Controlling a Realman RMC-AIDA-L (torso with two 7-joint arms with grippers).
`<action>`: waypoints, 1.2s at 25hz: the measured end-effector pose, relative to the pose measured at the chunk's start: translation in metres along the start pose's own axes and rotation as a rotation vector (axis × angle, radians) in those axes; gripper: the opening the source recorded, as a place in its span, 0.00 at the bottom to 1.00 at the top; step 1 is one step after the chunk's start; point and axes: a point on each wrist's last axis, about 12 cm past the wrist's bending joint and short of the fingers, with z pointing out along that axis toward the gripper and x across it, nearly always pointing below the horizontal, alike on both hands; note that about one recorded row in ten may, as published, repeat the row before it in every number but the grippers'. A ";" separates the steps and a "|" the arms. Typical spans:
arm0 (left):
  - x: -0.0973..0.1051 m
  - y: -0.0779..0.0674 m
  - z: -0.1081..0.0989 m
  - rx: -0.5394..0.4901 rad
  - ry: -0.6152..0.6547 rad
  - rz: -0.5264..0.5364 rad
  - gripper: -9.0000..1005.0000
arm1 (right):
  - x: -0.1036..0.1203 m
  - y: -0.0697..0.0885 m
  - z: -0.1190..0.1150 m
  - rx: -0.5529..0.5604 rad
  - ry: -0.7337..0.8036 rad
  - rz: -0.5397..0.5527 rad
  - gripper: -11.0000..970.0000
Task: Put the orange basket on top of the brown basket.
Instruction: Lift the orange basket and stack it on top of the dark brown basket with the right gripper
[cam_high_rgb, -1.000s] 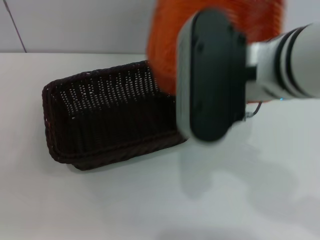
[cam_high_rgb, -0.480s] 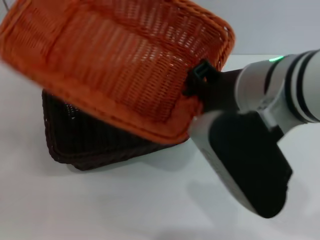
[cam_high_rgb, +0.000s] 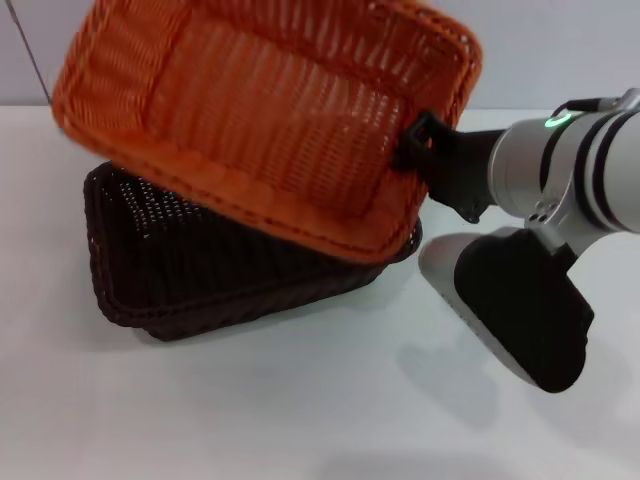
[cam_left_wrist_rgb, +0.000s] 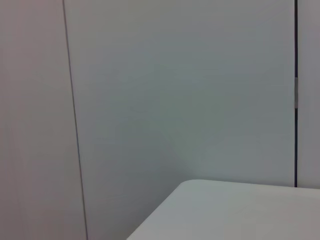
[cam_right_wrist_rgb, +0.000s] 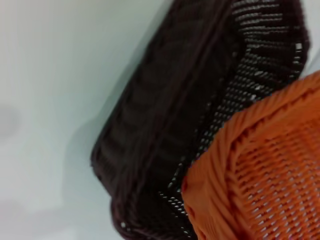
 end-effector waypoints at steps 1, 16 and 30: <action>0.000 -0.001 0.000 0.002 0.002 -0.003 0.77 | 0.000 0.002 0.003 -0.006 -0.001 -0.017 0.19; 0.002 -0.002 -0.002 0.005 0.010 -0.076 0.77 | 0.006 0.017 0.008 -0.039 -0.012 -0.090 0.21; 0.000 -0.010 -0.003 0.035 0.004 -0.087 0.77 | 0.002 0.029 0.006 -0.015 -0.017 -0.020 0.23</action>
